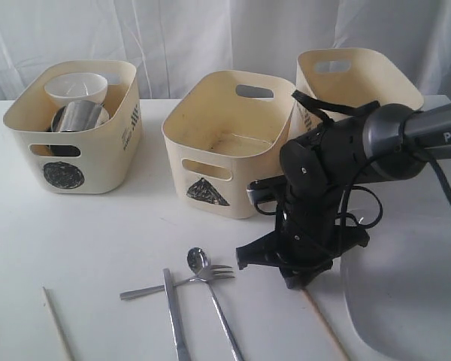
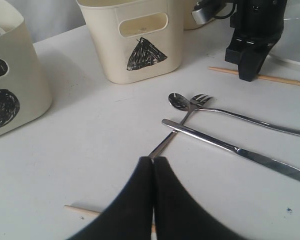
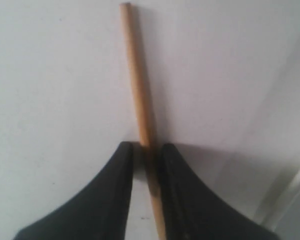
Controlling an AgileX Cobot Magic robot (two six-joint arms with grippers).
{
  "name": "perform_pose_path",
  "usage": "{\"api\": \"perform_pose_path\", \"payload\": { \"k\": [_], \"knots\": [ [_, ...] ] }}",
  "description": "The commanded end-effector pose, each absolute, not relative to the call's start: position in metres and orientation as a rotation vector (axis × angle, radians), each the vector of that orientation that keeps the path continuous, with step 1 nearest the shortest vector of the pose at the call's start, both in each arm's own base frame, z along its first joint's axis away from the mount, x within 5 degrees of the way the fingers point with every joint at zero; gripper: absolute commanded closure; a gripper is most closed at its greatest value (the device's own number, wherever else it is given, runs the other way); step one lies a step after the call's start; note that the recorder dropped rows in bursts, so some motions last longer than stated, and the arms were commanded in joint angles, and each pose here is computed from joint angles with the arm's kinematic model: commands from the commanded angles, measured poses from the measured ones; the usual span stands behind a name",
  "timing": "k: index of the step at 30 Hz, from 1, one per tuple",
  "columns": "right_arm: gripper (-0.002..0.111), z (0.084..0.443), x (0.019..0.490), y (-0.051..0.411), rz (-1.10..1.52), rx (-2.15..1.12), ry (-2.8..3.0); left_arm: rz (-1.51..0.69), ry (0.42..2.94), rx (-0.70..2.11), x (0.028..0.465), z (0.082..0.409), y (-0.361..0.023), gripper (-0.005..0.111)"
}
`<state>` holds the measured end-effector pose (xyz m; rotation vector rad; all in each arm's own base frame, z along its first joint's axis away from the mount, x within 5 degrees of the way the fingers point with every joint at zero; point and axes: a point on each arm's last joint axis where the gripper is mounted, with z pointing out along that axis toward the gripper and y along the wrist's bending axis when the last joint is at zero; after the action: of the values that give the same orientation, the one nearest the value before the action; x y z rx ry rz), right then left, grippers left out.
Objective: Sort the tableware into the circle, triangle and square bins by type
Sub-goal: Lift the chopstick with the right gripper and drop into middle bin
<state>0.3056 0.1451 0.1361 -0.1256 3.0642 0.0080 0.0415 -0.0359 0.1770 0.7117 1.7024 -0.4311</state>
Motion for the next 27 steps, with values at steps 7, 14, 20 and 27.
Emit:
{"api": "perform_pose_path", "payload": {
  "k": [7, 14, 20, 27],
  "knots": [
    [0.101, 0.134, 0.306, 0.147, 0.056, -0.205, 3.06, -0.444, 1.705, 0.708, 0.041, 0.176, -0.036, 0.107],
    [0.108, 0.145, 0.307, 0.148, 0.082, -0.227, 3.006, -0.444, 1.705, 0.708, 0.041, 0.176, -0.036, 0.107],
    [0.108, 0.18, 0.303, 0.147, 0.135, -0.223, 2.909, -0.444, 1.705, 0.708, 0.041, 0.176, -0.036, 0.107],
    [0.108, 0.246, 0.284, 0.146, 0.278, -0.215, 2.685, -0.444, 1.705, 0.708, 0.041, 0.176, -0.036, 0.107]
  ]
}}
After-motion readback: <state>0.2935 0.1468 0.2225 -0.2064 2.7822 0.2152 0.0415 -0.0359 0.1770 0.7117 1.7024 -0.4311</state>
